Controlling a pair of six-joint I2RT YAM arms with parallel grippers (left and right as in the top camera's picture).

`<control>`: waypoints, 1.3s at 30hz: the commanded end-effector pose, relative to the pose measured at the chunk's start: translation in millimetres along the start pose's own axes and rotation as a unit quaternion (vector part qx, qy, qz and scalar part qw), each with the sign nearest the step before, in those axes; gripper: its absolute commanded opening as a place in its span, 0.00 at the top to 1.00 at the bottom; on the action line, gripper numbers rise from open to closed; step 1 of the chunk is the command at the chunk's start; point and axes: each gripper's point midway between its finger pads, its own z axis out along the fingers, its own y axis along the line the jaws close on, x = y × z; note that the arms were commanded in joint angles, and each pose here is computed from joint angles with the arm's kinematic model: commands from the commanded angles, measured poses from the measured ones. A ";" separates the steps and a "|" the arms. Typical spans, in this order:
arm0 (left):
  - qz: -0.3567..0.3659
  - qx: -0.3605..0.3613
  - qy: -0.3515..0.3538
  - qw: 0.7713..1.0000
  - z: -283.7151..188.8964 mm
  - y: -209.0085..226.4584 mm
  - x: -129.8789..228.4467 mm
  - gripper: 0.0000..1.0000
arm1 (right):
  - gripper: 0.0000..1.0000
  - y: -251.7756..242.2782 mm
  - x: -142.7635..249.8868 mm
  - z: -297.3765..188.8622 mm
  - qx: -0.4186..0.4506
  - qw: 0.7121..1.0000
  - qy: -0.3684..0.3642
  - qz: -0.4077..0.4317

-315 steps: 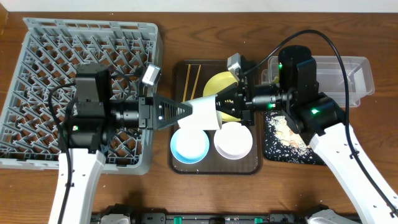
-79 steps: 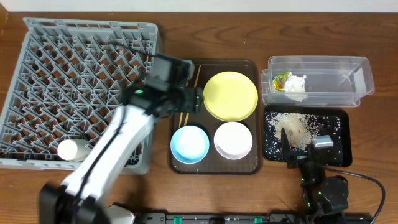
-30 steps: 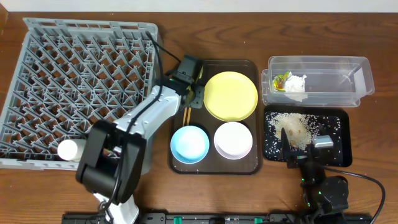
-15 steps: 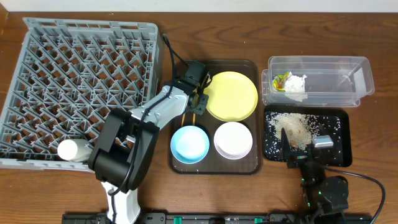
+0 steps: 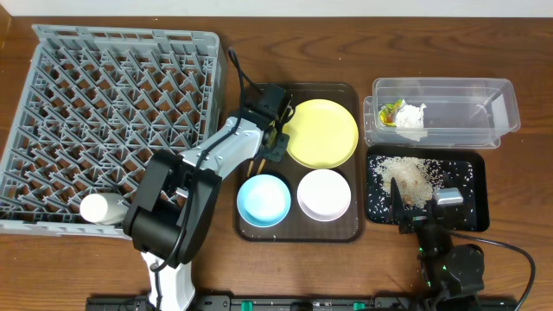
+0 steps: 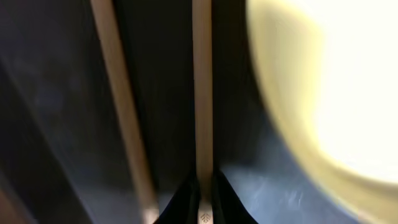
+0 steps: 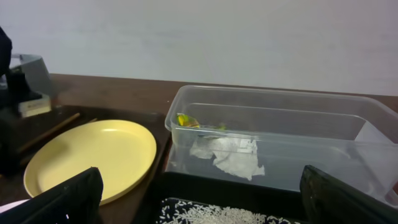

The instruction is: Sort waste into correct bins and load items into the dishwasher

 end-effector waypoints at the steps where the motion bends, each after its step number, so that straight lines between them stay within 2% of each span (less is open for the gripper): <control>1: -0.001 -0.005 0.014 1.000 -10.5 2.8 6.1 0.92 | 0.01 -2.5 1.1 0.0 0.005 1.000 0.001 -0.005; 9: -0.014 0.001 -0.089 0.996 -106.3 10.2 -26.7 0.92 | 0.01 -2.5 1.1 0.0 0.005 1.000 0.001 -0.005; 16: -0.072 -0.030 -0.132 0.988 -161.9 61.4 -19.0 0.92 | 0.01 -2.5 1.1 0.0 0.005 1.000 0.001 -0.005; 22: -0.145 -0.085 -0.087 0.982 -156.5 130.5 12.5 0.92 | 0.01 -2.5 1.1 0.0 0.005 1.000 0.001 -0.005; 30: -0.136 -0.078 -0.030 0.987 -122.0 146.1 30.3 0.91 | 0.01 -2.5 1.1 0.0 0.005 1.000 0.001 -0.005; 33: -0.136 -0.078 -0.030 0.987 -120.8 146.4 29.5 0.78 | 0.01 -2.5 1.1 0.0 0.005 1.000 0.001 -0.005; 35: -0.140 -0.078 -0.036 0.986 -125.4 147.0 25.5 0.52 | 0.01 -2.5 1.1 0.0 0.005 1.000 0.001 -0.005; 37: -0.154 -0.074 -0.046 0.984 -133.9 143.4 19.4 0.49 | 0.01 -2.5 1.1 0.0 0.005 1.000 0.001 -0.005; 39: -0.157 -0.029 -0.068 0.985 -143.9 122.9 6.4 0.49 | 0.01 -2.5 1.1 0.0 0.005 1.000 0.001 -0.005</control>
